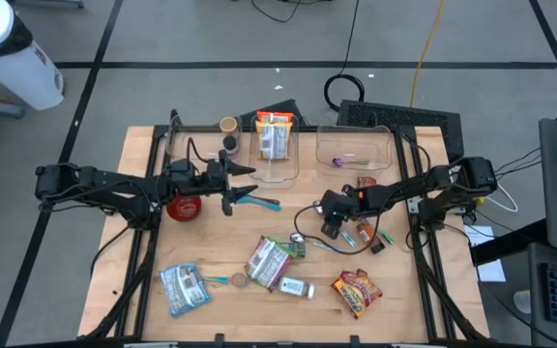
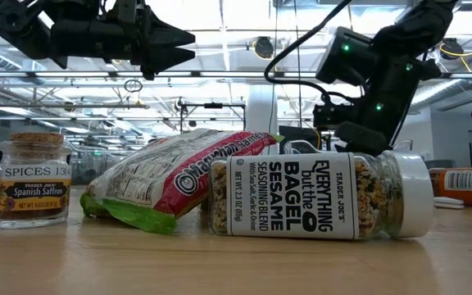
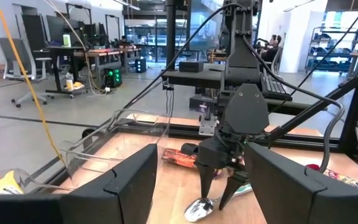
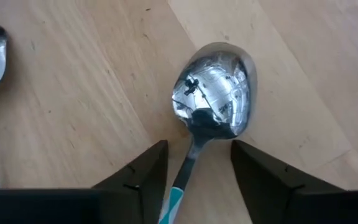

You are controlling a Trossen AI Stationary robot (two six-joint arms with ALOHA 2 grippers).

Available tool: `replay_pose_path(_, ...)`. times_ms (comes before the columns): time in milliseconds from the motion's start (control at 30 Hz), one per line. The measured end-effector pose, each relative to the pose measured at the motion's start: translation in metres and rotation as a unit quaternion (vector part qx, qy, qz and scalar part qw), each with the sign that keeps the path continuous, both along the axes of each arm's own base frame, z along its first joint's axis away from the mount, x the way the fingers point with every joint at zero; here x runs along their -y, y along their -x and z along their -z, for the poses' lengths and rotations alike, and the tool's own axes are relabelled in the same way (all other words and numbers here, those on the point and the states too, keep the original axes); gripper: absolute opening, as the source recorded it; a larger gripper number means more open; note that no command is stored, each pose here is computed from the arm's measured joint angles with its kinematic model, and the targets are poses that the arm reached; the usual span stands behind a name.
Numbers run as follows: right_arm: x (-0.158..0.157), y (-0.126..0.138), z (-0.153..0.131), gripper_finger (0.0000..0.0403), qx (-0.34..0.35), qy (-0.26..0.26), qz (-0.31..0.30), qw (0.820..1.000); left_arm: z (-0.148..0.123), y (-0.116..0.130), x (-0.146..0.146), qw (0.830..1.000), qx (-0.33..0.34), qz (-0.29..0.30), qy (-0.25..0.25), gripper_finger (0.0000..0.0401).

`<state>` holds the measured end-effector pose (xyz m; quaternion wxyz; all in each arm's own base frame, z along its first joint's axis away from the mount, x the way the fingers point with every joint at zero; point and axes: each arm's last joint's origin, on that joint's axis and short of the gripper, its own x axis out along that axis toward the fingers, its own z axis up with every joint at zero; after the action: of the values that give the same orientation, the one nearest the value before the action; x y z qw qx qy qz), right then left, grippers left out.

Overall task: Pick & Place Food Item
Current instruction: Put the top blue patterned spoon into the right transparent bin

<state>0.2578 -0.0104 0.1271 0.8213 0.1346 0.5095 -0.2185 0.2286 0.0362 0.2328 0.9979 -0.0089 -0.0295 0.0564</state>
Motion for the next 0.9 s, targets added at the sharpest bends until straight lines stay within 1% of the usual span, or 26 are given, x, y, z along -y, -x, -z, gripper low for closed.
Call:
replay_pose_path(267, 0.005, 0.001, 0.000, 0.0031, -0.007, 0.018, -0.010, 1.000, 0.000, 0.000, 0.000, 1.000, 0.000, -0.001, 0.000, 0.0248)
replay_pose_path(333, 0.008, 0.000, 0.000, 0.0011, -0.006, 0.022, -0.013, 1.000, 0.000, 0.000, 0.000, 1.000, 0.000, -0.001, 0.001, 0.0248)
replay_pose_path(467, 0.014, 0.000, -0.005, 0.0015, 0.001, 0.036, -0.022, 0.999, 0.000, 0.000, 0.000, 1.000, 0.000, -0.001, 0.001, 0.0248)
replay_pose_path(567, 0.018, -0.001, -0.016, 0.0006, 0.009, 0.050, -0.041, 0.998, 0.000, 0.000, 0.000, 1.000, 0.000, -0.001, 0.001, 0.0248)
replay_pose_path(700, 0.025, -0.007, -0.040, 0.0003, 0.054, 0.076, -0.062, 0.994, 0.000, 0.000, 0.000, 1.000, 0.000, -0.004, 0.001, 0.0248)
replay_pose_path(900, 0.035, -0.001, -0.075, 0.0002, 0.124, 0.120, -0.080, 0.982, 0.000, 0.000, 0.000, 1.000, 0.000, -0.005, 0.002, 0.0248)
